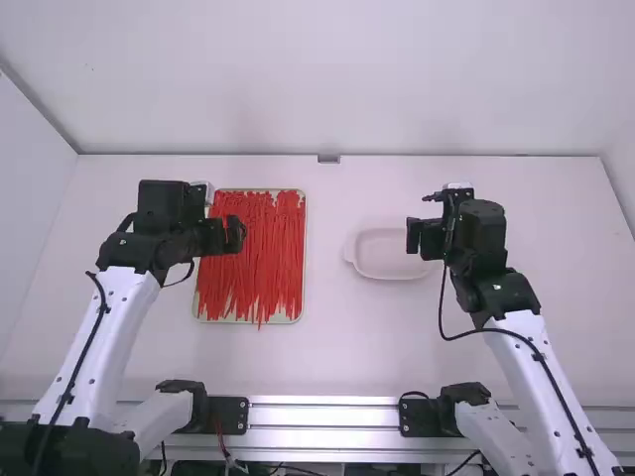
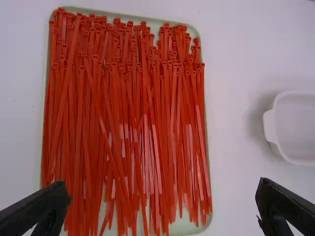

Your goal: Fasten the cable tie

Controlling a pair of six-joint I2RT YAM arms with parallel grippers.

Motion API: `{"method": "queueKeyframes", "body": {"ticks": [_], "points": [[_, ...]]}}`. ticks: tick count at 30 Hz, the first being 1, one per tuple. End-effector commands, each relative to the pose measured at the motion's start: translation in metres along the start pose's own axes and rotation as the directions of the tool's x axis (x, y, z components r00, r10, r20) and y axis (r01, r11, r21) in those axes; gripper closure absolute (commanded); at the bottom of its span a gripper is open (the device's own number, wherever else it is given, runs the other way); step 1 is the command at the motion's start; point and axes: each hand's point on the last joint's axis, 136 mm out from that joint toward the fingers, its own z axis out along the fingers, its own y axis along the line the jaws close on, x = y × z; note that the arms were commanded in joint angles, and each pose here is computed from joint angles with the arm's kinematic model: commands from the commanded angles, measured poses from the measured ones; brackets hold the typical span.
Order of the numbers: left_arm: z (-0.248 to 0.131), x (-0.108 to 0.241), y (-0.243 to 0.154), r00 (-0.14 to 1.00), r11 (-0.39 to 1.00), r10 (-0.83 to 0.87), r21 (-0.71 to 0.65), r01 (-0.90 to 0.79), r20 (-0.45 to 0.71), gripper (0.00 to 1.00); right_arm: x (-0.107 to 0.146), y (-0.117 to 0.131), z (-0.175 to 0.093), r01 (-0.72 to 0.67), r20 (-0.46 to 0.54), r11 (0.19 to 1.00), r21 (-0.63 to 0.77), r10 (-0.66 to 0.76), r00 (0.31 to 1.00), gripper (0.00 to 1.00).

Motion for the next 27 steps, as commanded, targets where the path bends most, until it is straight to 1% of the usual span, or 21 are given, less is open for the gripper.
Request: {"method": "queueKeyframes", "body": {"ticks": [1, 6, 10, 14, 18, 25, 27], "points": [[-0.005, -0.010, -0.007, 1.000, 1.000, 0.012, 0.021, -0.013, 0.023, 0.01, -0.014, 0.002, -0.004, 0.003, 0.032, 1.000, -0.002, -0.003, 0.999, 0.02], [-0.006, -0.020, 0.006, 0.997, 0.998, -0.020, -0.058, 0.024, 0.070, 0.01, -0.015, 0.002, -0.004, 0.003, 0.034, 1.000, -0.002, -0.003, 0.999, 0.02], [-0.008, -0.028, 0.009, 0.994, 0.997, -0.028, -0.075, 0.036, 0.105, 0.01, -0.015, 0.002, -0.004, 0.003, 0.035, 1.000, -0.002, -0.003, 0.999, 0.02], [-0.007, -0.035, 0.012, 0.993, 0.995, -0.026, -0.096, 0.037, 0.114, 0.01, -0.015, 0.002, -0.004, 0.003, 0.036, 1.000, -0.002, -0.003, 0.999, 0.02], [0.003, -0.042, 0.013, 0.997, 0.993, -0.034, -0.108, 0.042, 0.070, 0.01, -0.015, 0.002, -0.004, 0.003, 0.036, 1.000, -0.002, -0.003, 0.999, 0.02], [0.033, -0.056, 0.018, 0.996, 0.990, -0.046, -0.140, 0.035, -0.081, 0.01, -0.015, 0.002, -0.004, 0.003, 0.035, 1.000, -0.002, -0.003, 0.999, 0.02], [0.039, -0.058, 0.021, 0.993, 0.987, -0.052, -0.155, 0.036, -0.103, 0.01, -0.015, 0.002, -0.004, 0.003, 0.036, 1.000, -0.002, -0.003, 0.999, 0.02]]}}
